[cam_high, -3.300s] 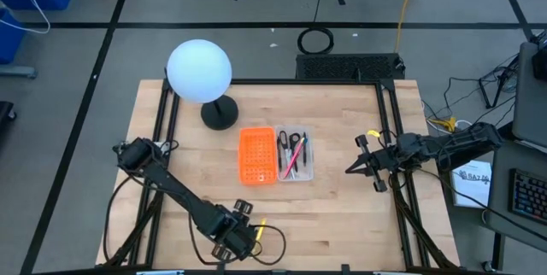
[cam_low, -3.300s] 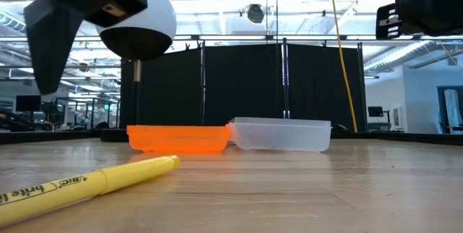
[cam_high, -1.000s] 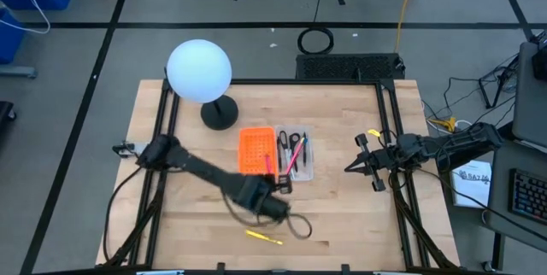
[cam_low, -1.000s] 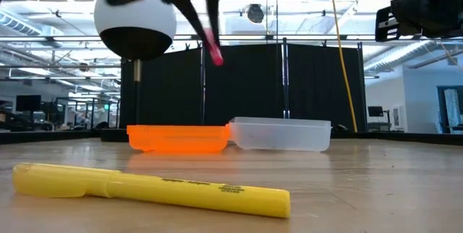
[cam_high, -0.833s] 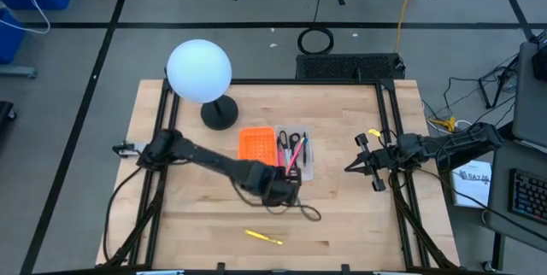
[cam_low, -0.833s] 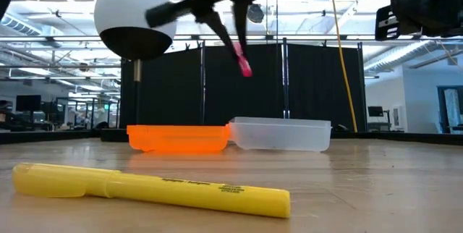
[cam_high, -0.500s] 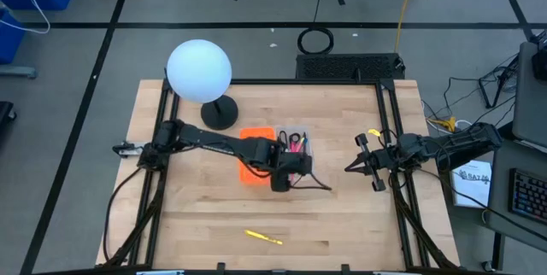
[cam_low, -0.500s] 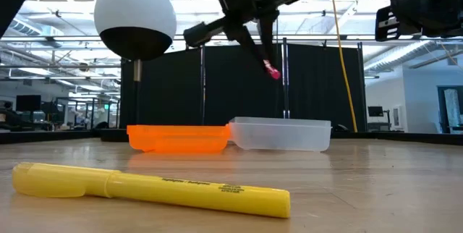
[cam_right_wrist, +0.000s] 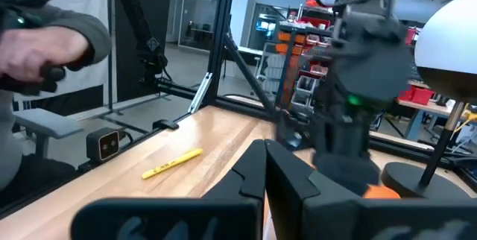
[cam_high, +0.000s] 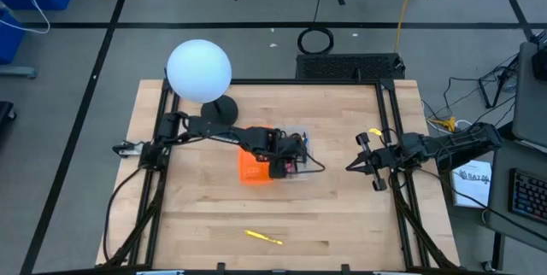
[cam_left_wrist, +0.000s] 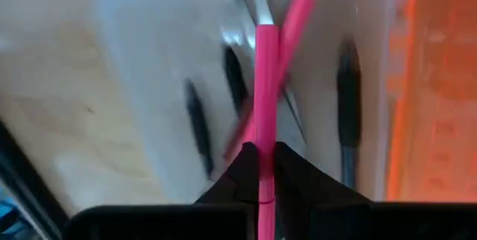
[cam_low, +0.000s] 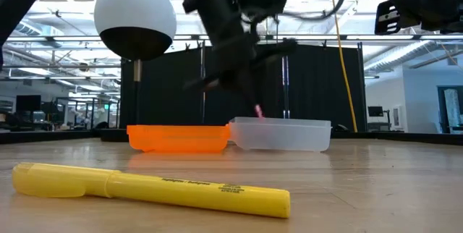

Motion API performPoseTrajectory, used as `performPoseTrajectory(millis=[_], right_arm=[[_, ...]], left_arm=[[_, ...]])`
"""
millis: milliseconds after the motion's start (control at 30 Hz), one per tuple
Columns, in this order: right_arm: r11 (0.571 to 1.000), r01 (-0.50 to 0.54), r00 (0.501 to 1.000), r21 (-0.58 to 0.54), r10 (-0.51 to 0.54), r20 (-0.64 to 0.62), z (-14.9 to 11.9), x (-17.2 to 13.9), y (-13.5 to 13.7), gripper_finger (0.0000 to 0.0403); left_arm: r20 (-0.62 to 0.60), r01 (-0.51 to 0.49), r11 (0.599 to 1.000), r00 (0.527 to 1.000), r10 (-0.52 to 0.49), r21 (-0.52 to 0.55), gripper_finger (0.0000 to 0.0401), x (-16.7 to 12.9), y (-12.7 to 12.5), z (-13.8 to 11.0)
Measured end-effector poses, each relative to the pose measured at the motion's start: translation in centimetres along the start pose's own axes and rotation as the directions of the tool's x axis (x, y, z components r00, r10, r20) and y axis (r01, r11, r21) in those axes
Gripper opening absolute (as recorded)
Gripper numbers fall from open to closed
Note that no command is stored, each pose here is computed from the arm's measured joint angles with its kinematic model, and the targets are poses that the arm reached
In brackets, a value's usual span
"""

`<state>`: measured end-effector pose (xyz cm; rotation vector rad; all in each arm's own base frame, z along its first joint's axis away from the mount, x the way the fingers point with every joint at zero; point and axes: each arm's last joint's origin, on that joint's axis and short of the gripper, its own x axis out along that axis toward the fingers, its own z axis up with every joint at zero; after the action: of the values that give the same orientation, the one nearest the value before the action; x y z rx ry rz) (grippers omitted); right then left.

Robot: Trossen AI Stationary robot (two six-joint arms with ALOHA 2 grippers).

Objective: Pick & place school supplies into a supply box
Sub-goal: Put the pink pen into the orange supply box, then put the yellow pen into the orange supply box

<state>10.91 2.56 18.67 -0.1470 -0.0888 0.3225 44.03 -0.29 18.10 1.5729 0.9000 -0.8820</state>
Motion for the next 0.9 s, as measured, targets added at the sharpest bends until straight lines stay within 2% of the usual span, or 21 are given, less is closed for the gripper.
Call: performPoseTrajectory(millis=[100,167,400,567,733,900], right_arm=[[1.0,-0.001,1.0,0.003,0.001,-0.006,-0.1,0.0,0.0,0.0],[1.0,-0.002,1.0,0.008,0.002,-0.014,-0.1,0.0,0.0,0.0],[1.0,-0.007,0.999,0.017,0.008,-0.05,-0.5,0.0,0.1,0.0],[1.0,-0.01,0.997,0.026,0.011,-0.07,-0.7,0.0,0.1,0.0],[1.0,-0.009,0.998,0.029,0.011,-0.069,-0.7,0.0,0.1,0.0],[1.0,-0.009,0.998,0.027,0.011,-0.068,-0.7,0.0,0.1,0.0]], left_arm=[[-0.012,0.027,0.999,1.0,-0.026,0.02,0.0024,0.8,-1.0,-0.9],[-0.01,0.01,1.0,1.0,-0.009,0.023,0.0024,1.1,-1.1,-1.3],[0.029,0.021,0.999,0.999,-0.02,-0.027,0.0025,1.3,-1.6,-2.5],[0.023,0.016,0.999,1.0,-0.015,-0.033,0.0067,1.3,-1.6,-2.7],[-0.064,-0.006,0.997,0.998,0.001,-0.082,0.0109,1.3,-1.3,-2.9],[-0.18,-0.037,0.998,0.983,0.028,-0.046,0.0122,-0.8,-0.7,-2.4]])
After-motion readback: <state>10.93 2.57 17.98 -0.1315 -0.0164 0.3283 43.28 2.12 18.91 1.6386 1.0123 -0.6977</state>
